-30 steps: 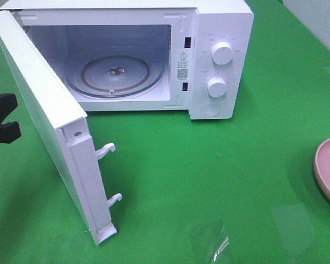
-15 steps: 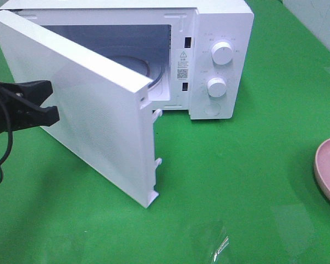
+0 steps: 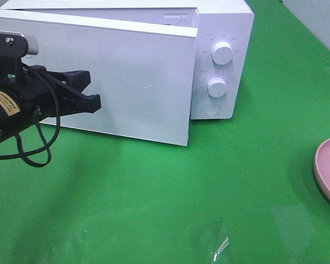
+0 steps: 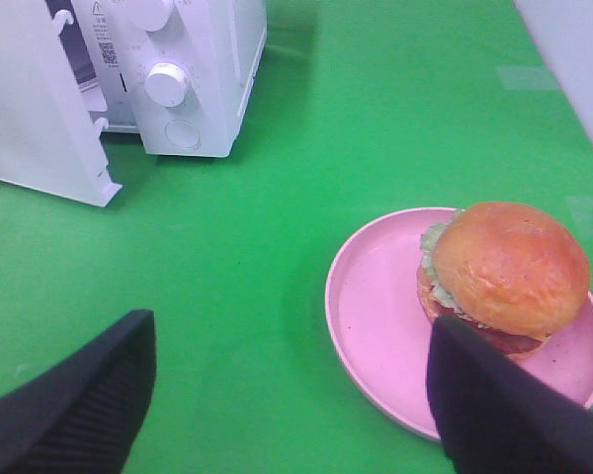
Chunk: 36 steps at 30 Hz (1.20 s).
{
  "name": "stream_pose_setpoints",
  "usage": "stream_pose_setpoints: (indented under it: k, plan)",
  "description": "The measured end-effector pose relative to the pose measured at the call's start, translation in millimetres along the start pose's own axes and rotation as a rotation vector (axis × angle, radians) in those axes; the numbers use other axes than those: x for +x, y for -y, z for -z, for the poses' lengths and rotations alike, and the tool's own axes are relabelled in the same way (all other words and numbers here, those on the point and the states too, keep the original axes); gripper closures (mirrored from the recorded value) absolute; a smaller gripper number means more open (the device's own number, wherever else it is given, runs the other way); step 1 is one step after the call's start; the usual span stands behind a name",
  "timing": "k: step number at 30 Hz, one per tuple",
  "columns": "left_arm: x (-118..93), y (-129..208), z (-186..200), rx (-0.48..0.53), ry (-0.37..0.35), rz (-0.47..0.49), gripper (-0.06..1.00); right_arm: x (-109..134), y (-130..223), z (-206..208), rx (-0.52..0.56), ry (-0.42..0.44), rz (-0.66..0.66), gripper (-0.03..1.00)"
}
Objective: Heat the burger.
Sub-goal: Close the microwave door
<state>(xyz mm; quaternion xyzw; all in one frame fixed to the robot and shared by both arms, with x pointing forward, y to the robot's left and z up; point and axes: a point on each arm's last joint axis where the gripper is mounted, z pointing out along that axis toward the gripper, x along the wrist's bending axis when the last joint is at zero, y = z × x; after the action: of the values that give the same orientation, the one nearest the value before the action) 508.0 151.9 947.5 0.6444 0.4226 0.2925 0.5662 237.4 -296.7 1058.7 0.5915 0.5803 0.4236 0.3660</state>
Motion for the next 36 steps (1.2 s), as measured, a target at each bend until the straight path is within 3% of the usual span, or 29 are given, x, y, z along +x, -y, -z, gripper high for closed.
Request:
stream_pose_setpoints:
  k: [20, 27, 36]
  plan:
    - [-3.7, -21.6, -63.3, -0.013, -0.005, 0.007, 0.94, 0.0, 0.0, 0.0, 0.000, 0.000, 0.000, 0.24]
    - [-16.6, -17.7, -79.5, 0.042, 0.047, -0.037, 0.94, 0.0, 0.0, 0.0, 0.000, 0.000, 0.000, 0.24]
    - [-38.8, -16.6, -104.3, 0.038, 0.109, -0.069, 0.94, 0.0, 0.0, 0.0, 0.000, 0.000, 0.000, 0.24]
